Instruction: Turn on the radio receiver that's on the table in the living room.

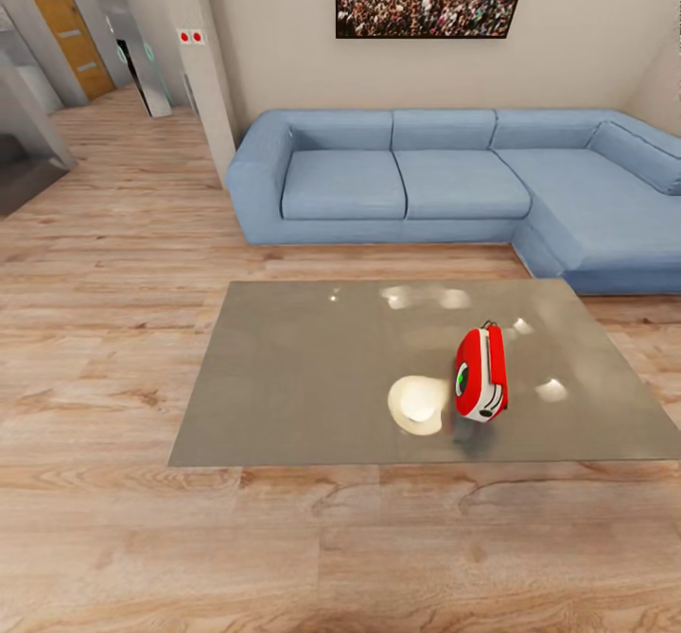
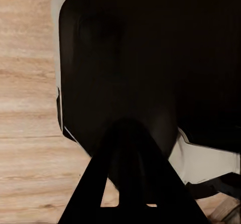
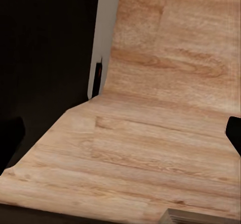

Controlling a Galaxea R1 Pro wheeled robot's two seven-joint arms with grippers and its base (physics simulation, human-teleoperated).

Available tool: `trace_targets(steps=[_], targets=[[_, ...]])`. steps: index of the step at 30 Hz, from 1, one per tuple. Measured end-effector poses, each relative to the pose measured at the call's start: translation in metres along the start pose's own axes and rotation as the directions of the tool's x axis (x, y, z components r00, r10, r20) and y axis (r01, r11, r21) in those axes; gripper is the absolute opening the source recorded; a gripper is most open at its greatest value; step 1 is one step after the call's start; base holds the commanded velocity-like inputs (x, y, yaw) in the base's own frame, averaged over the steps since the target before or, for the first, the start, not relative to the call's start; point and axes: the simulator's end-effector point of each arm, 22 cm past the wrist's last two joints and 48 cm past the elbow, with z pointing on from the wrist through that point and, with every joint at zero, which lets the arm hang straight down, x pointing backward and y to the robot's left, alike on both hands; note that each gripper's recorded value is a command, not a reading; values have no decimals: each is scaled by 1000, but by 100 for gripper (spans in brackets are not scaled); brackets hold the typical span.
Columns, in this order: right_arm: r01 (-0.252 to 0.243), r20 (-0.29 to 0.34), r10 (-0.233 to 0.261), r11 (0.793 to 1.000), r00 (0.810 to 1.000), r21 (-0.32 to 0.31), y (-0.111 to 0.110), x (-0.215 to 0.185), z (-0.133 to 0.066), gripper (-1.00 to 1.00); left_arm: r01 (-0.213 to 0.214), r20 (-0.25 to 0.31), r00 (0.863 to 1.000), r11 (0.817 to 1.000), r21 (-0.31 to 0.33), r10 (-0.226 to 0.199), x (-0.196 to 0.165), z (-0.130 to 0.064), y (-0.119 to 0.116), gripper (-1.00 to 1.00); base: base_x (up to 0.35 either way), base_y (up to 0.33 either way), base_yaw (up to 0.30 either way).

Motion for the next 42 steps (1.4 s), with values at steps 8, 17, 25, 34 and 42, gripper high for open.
trace_targets(steps=[8, 17, 25, 34, 42], targets=[[2, 6, -2, 1000, 1000, 20, -3, 6, -1, 100, 6, -13, 1000, 998, 56, -6, 50, 10, -44, -100, 0, 0, 0], [2, 18, -3, 1000, 1000, 31, -6, 3, -3, 100, 21, 33, 999, 999, 48, -23, 63, 12, -57, -100, 0, 0, 0], [3, 30, -4, 999, 1000, 37, -7, -2, -4, 100, 22, 53, 998, 998, 63, -26, 60, 13, -75, -100, 0, 0, 0], [3, 44, -4, 999, 999, 40, -8, -7, -5, 100, 21, 66, 997, 997, 80, -26, 55, 13, -89, -100, 0, 0, 0], [3, 58, -5, 999, 998, 41, -8, -12, -6, 100, 17, 81, 996, 996, 82, -24, 49, 11, -89, -100, 0, 0, 0]])
